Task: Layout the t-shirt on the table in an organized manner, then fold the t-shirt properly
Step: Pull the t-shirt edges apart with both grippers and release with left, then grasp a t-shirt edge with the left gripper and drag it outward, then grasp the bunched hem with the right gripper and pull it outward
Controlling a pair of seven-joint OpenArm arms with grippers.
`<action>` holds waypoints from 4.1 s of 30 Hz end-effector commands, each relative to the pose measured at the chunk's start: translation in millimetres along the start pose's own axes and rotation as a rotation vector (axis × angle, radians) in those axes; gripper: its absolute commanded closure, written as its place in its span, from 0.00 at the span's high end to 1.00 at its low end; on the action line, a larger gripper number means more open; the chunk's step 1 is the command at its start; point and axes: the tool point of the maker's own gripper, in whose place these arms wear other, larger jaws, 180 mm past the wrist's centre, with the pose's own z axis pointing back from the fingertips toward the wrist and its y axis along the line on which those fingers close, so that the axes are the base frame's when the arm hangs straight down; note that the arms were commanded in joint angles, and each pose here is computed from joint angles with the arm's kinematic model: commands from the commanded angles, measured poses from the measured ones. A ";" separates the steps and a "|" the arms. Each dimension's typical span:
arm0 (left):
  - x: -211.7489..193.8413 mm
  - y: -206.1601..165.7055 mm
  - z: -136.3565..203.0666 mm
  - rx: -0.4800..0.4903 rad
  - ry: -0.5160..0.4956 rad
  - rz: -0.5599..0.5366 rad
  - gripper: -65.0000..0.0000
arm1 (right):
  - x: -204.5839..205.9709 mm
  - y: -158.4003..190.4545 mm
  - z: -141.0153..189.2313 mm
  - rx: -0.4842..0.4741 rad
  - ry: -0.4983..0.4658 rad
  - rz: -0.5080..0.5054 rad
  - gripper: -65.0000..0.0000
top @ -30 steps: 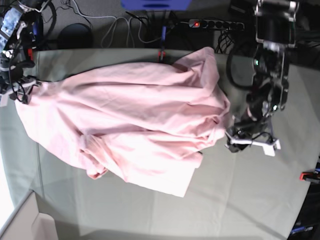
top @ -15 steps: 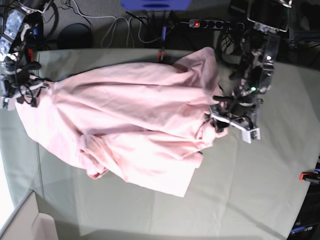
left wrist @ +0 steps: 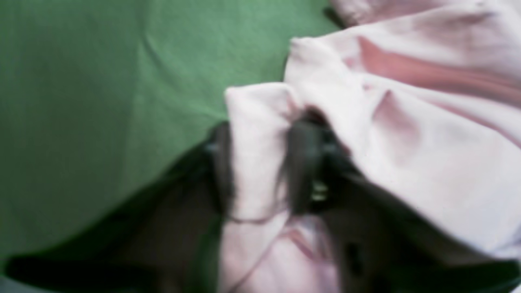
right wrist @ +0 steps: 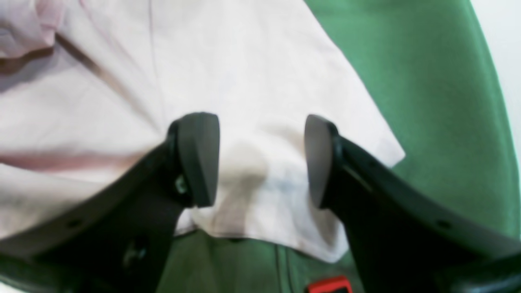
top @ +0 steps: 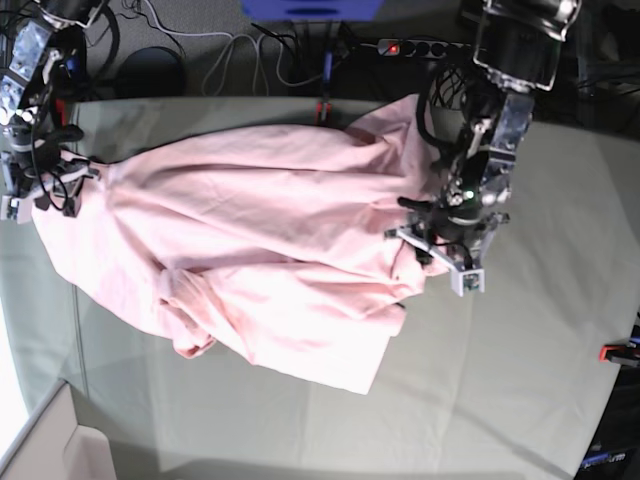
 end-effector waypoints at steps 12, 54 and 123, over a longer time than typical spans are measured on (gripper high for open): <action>149.1 -15.5 28.9 -0.059 -0.388 -0.020 0.00 | 27.9 -3.8 -3.1 -0.007 -0.076 0.001 0.52; 24.6 70.3 48.4 0.131 -0.090 0.234 0.49 | 39.3 17.0 -11.8 0.042 -0.095 0.016 0.52; -43.2 219.0 106.0 0.408 -0.047 0.148 0.20 | 86.3 153.8 -32.0 0.348 -0.174 0.173 0.63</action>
